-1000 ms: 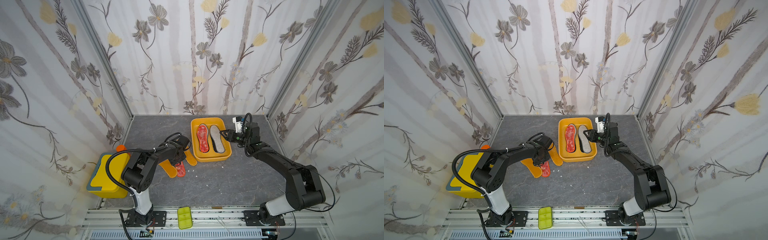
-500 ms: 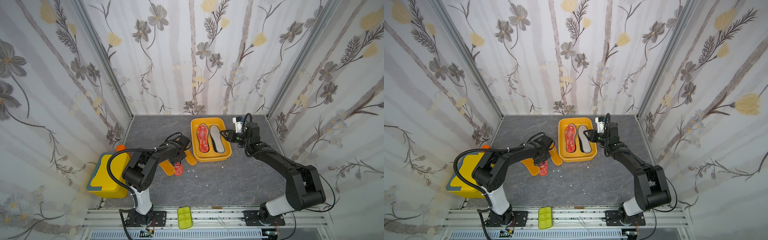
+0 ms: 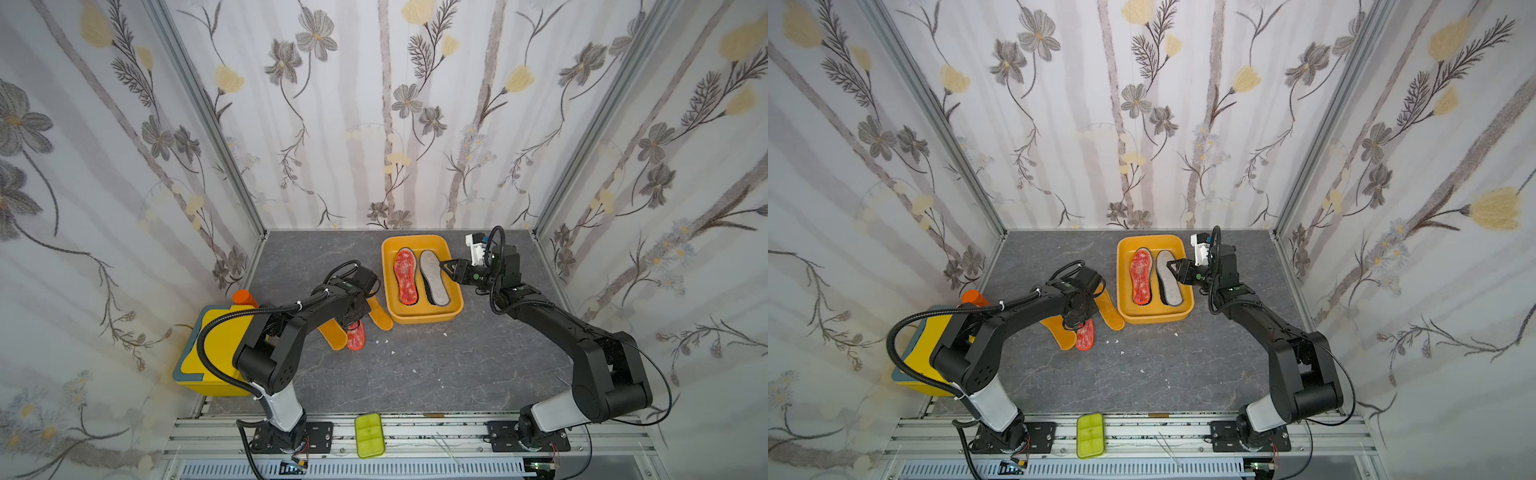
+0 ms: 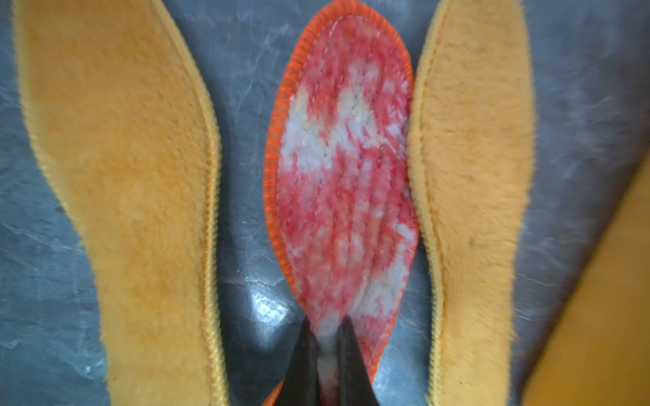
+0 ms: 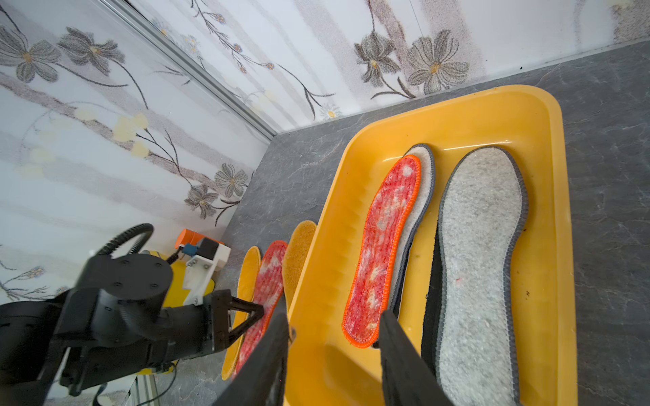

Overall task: Put the insoles into the storage box
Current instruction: Pick up the insole from the center of the board.

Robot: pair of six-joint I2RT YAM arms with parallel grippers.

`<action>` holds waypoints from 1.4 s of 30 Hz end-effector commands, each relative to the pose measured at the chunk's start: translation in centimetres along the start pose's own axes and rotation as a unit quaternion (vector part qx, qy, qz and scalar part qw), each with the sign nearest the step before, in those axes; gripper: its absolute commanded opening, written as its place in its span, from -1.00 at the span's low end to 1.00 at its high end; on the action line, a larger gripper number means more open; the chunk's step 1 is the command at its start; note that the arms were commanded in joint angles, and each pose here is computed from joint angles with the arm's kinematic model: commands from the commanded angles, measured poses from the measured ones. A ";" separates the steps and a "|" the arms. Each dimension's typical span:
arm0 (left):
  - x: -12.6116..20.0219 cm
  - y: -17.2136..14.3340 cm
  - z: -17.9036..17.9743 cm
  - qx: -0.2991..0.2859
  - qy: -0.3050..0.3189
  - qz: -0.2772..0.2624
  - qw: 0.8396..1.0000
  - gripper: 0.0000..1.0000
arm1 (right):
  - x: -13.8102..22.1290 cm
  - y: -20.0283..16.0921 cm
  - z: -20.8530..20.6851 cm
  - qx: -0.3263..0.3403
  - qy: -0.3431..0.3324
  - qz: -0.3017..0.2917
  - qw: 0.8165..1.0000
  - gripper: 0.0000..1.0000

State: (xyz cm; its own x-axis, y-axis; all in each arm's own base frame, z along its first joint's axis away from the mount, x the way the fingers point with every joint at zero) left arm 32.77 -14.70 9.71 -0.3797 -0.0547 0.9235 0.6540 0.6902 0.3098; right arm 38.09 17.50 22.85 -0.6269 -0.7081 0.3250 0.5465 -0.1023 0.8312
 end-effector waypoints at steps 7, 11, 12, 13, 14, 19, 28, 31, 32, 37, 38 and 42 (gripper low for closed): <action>6.0 3.6 -0.3 0.035 -0.050 -0.056 0.997 -1.00 | 0.6 1.2 1.4 0.008 0.028 -0.013 0.999 -0.13; 7.6 4.3 -0.4 0.063 -0.086 -0.071 0.992 -1.00 | 0.6 1.9 2.4 0.003 0.062 -0.014 0.998 -0.11; 7.7 4.3 -0.6 0.069 -0.098 -0.072 0.990 -1.00 | 0.7 2.0 2.6 0.001 0.067 -0.014 0.998 -0.10; 8.0 4.3 -0.8 0.076 -0.112 -0.071 0.988 -1.00 | 0.7 2.2 2.8 0.000 0.073 -0.016 0.997 -0.10; 8.2 4.3 -1.0 0.081 -0.129 -0.071 0.986 -1.00 | 0.7 2.3 2.9 0.001 0.077 -0.017 0.997 -0.10; 10.2 4.1 -3.4 0.096 -0.238 -0.063 0.964 -1.00 | 0.9 2.8 4.2 -0.004 0.107 -0.019 0.994 -0.07; 14.5 1.8 -8.7 0.054 -0.360 -0.067 0.929 -1.00 | -0.2 3.4 8.3 0.002 0.162 -0.013 0.987 -0.02; 14.5 0.5 -10.1 0.038 -0.378 -0.058 0.923 -1.00 | -1.0 3.4 9.2 0.004 0.167 -0.006 0.986 -0.02; 14.4 0.1 -10.5 0.035 -0.380 -0.057 0.922 -1.00 | -1.3 3.3 9.4 0.003 0.167 -0.002 0.986 -0.03; 14.5 -1.7 -12.5 0.010 -0.402 -0.042 0.914 -1.00 | -2.5 2.3 9.8 -0.001 0.172 0.015 0.985 -0.08; 14.6 -2.1 -12.8 0.002 -0.406 -0.042 0.913 -1.00 | -2.7 2.2 9.8 -0.001 0.170 0.015 0.985 -0.09; 14.7 -3.2 -13.8 -0.018 -0.409 -0.042 0.911 -1.00 | -3.2 2.1 9.4 -0.006 0.163 0.019 0.986 -0.12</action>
State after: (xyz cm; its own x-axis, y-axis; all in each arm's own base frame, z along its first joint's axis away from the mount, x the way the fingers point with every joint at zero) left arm 33.68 -26.82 24.24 -0.7637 0.4414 0.4711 0.6232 0.6944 0.3597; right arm 35.55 26.09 27.41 -0.3779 -0.9035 0.2023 0.5867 -0.0647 0.8072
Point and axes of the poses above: each gripper's point midway between its finger pads, its own x axis back along the fingers, its own z axis along the line the jaws close on, y = z × x, the point moved 4 cm from there along x, back along the fingers, and after that the axes turned 13 degrees about x, right-handed, at the moved point
